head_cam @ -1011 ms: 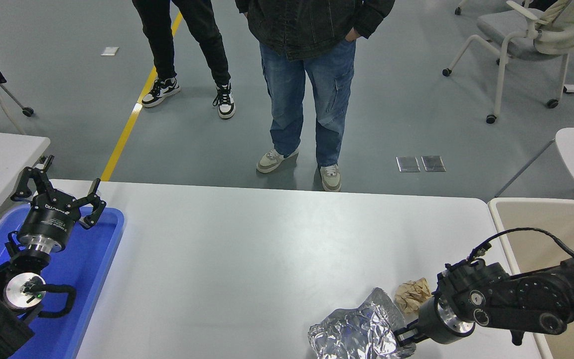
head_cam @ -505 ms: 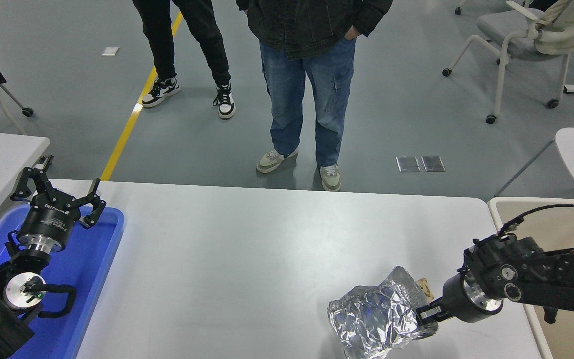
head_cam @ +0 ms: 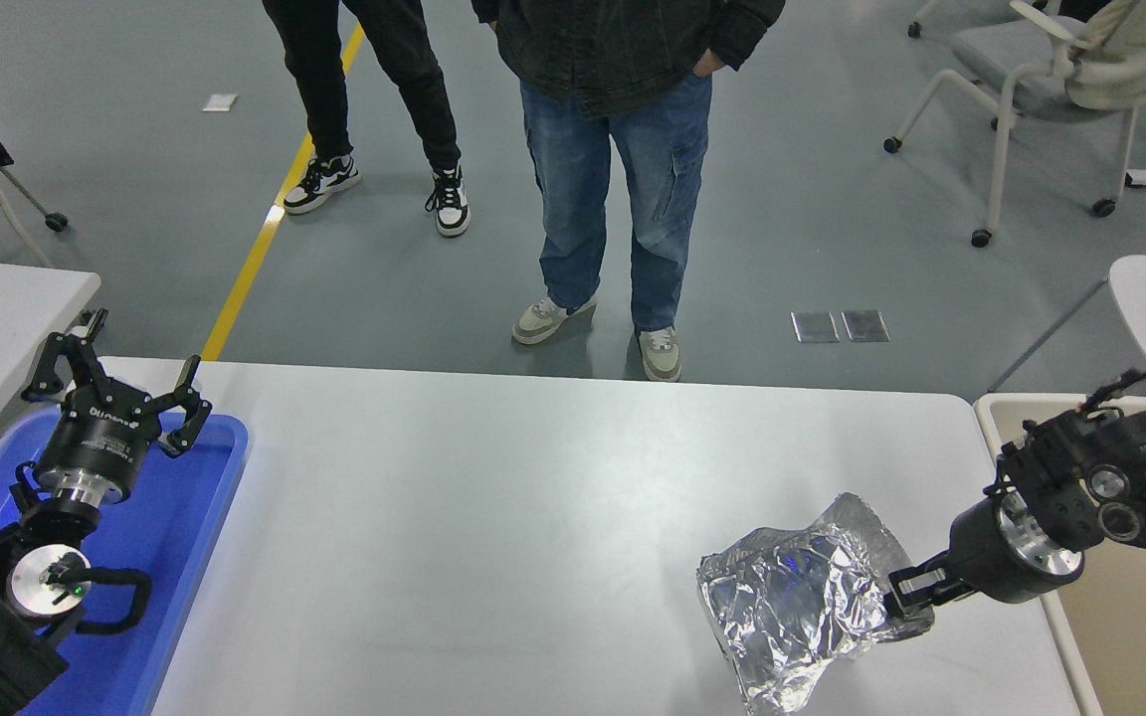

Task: Clean the table surface

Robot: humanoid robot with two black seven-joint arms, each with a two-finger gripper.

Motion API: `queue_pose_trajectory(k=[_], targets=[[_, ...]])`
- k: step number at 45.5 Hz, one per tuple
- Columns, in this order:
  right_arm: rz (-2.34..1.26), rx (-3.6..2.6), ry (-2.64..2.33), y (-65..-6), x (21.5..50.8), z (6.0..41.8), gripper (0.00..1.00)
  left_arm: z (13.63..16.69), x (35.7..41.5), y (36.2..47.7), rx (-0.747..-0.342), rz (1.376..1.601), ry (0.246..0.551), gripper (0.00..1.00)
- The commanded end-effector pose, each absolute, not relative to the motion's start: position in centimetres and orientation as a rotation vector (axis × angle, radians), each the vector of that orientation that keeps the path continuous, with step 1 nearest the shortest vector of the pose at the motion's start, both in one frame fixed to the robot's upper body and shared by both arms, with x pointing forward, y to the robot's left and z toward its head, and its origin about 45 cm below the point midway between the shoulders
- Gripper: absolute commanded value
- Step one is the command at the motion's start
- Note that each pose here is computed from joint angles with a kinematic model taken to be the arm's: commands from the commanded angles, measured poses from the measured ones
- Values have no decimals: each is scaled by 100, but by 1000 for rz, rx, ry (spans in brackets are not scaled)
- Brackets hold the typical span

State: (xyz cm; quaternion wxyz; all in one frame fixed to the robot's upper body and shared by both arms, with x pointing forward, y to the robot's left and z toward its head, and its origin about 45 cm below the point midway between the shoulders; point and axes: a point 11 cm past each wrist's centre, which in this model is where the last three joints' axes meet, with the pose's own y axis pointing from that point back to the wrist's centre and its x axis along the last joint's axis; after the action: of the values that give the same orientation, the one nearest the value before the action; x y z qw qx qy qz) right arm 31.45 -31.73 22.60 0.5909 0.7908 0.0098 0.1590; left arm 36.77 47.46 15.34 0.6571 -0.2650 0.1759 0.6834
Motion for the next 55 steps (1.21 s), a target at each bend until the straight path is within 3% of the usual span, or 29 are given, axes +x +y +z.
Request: queue_pose_trajectory(k=[1,11,19,33,43,55], targets=[[390,1854,-14,-3281,3266,2834,0,1534,3677,4746,-600,1548,399,100],[414,1858,-43,-3293,3336,3101,0,1534,3677,4746,-600,1548,399,100],[403,1855,-64,-3338,3372,3104,0,1534,3677,4746,-600,1548,399,100],[305,1776,-299,-3910,3769,3157,0,1534,3677,4746,-600,1548,399,100],[186,1747,-545,-4438,3901,3045,0,1534,3677,4746,-600,1548,399,100],[7,1653,-866,-5174,3820,2666,0,1534,3677,4746,-600,1548,399,100]])
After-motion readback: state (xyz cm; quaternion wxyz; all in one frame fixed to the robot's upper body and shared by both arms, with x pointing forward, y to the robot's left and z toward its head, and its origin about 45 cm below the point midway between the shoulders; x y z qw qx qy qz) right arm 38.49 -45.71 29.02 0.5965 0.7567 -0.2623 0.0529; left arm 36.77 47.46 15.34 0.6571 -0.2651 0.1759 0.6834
